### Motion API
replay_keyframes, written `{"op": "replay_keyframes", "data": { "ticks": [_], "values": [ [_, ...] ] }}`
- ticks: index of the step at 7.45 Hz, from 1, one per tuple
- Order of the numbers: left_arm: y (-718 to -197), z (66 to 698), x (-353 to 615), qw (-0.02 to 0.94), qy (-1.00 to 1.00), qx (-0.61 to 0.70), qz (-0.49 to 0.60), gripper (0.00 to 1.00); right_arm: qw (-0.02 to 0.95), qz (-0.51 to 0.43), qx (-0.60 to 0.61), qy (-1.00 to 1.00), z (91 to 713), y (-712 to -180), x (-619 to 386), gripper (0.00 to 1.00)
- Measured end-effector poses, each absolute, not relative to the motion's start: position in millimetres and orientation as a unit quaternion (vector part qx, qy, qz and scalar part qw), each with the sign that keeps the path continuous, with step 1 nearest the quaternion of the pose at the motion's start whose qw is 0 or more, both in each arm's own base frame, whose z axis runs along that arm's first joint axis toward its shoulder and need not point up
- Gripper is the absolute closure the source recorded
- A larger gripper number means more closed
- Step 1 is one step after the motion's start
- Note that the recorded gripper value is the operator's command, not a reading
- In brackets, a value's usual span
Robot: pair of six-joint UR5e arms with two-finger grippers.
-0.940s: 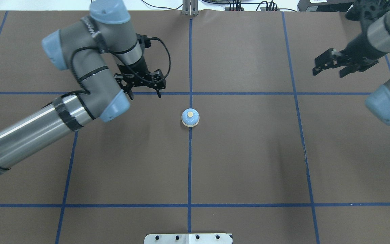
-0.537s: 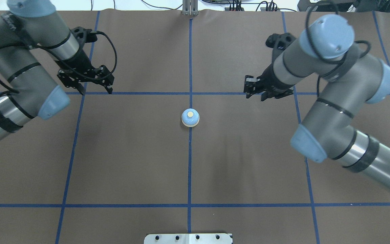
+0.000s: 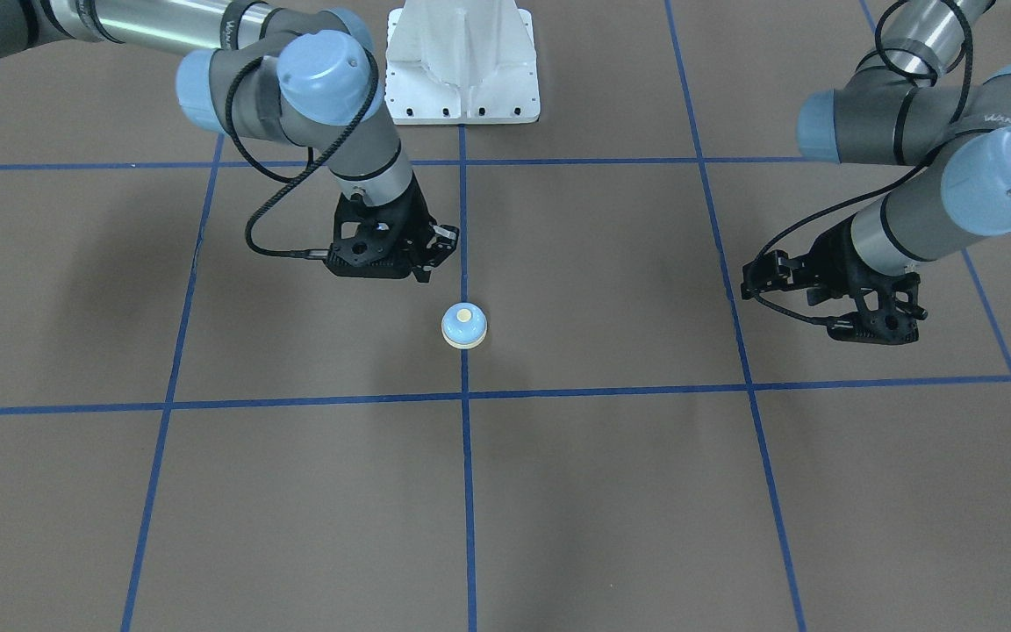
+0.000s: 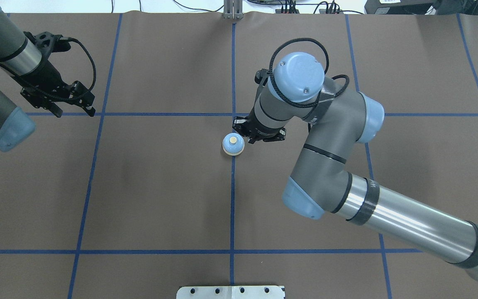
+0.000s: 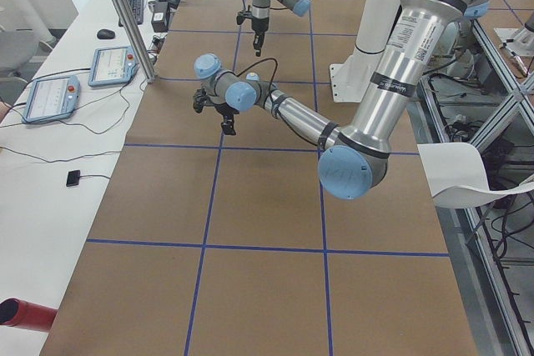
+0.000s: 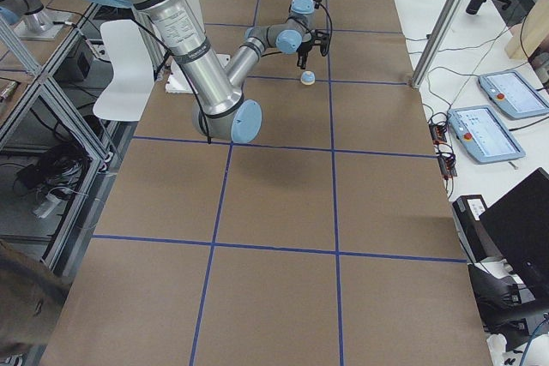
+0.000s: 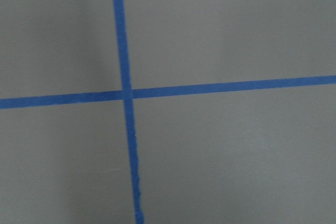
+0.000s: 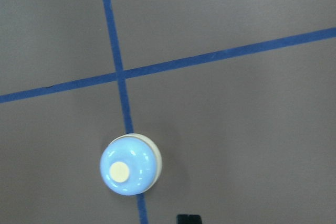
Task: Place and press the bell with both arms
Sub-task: 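Press down on the bell's top button with the right gripper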
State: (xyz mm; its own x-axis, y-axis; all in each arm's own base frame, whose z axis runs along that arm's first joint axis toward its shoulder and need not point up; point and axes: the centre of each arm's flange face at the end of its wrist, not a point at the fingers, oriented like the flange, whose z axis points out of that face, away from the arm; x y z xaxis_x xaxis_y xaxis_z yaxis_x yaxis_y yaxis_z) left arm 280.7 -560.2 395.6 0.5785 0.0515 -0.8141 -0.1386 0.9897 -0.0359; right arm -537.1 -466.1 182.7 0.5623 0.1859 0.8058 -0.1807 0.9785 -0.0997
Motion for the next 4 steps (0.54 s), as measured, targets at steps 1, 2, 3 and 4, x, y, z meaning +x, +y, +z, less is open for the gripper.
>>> {"op": "replay_keyframes", "data": {
  "ticks": [1, 2, 3, 4],
  "values": [
    [-557.3, 398.9, 277.2, 0.887, 0.455, -0.048, 0.052, 0.01, 0.886, 0.107, -0.001, -0.451, 172.4, -469.5, -557.3, 1.0],
    [-555.4, 401.3, 275.6, 0.888, 0.455, -0.049, 0.052, 0.01, 0.889, 0.111, 0.004, -0.445, 163.1, -475.9, -572.9, 1.0],
    [-553.8, 402.9, 274.3, 0.888, 0.455, -0.05, 0.051, 0.01, 0.891, 0.113, 0.009, -0.439, 160.2, -481.5, -582.6, 1.0],
    [-552.1, 404.5, 273.0, 0.888, 0.454, -0.05, 0.051, 0.01, 0.893, 0.116, 0.014, -0.434, 164.0, -486.6, -590.2, 1.0]
  ]
}}
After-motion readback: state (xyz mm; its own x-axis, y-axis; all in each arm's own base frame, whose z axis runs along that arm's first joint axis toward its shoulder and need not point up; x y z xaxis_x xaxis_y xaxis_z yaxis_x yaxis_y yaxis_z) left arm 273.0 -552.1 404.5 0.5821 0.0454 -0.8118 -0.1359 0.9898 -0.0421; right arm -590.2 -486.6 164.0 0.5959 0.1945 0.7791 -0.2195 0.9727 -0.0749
